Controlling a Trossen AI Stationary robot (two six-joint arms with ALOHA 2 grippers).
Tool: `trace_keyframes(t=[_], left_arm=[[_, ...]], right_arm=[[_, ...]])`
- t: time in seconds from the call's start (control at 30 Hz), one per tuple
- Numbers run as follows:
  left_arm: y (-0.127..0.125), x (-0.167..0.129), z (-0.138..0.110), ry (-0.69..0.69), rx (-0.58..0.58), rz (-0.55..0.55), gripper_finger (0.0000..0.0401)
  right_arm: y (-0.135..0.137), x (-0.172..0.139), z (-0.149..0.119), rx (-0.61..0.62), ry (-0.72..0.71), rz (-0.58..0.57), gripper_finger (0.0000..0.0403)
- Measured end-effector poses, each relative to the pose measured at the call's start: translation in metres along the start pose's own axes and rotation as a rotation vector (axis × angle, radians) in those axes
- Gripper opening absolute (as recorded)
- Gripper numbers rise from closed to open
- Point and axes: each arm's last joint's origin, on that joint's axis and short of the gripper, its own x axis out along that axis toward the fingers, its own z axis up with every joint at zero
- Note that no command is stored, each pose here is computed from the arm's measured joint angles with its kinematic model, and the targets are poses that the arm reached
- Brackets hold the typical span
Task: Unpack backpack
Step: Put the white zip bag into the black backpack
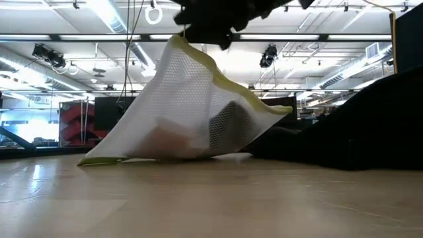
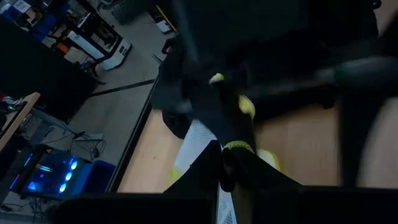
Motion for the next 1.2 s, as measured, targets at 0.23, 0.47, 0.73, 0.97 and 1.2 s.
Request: trace_keyframes(t=[0.23,0.47,0.73,0.97,1.2], left_arm=[[-0.001,0.000,0.000,0.003,-0.001,-0.022,0.0000],[-0.004,0.000,-0.001,0.024,0.031,-0.135,0.0017],[-0.007,-0.006,-0.005,0.103,0.069,-0.318,0.0142],[-0.007,-0.021,-0.013,0.223,-0.025,-0.326,0.0240],[-0.036,-0.010,-0.052,0.300,-0.075,-0.286,0.0261]], right_arm=[[-0.001,0.003,0.005,-0.035,-0.074,0.044,0.0211],[-0.005,0.002,0.005,-0.080,-0.066,0.035,0.0118],[-0.020,0.002,0.000,-0.074,-0.009,-0.004,0.0011],[-0.026,0.001,-0.007,-0.065,0.059,-0.016,0.0004],[-0.021,-0.008,-0.012,-0.084,0.161,0.001,0.0002]])
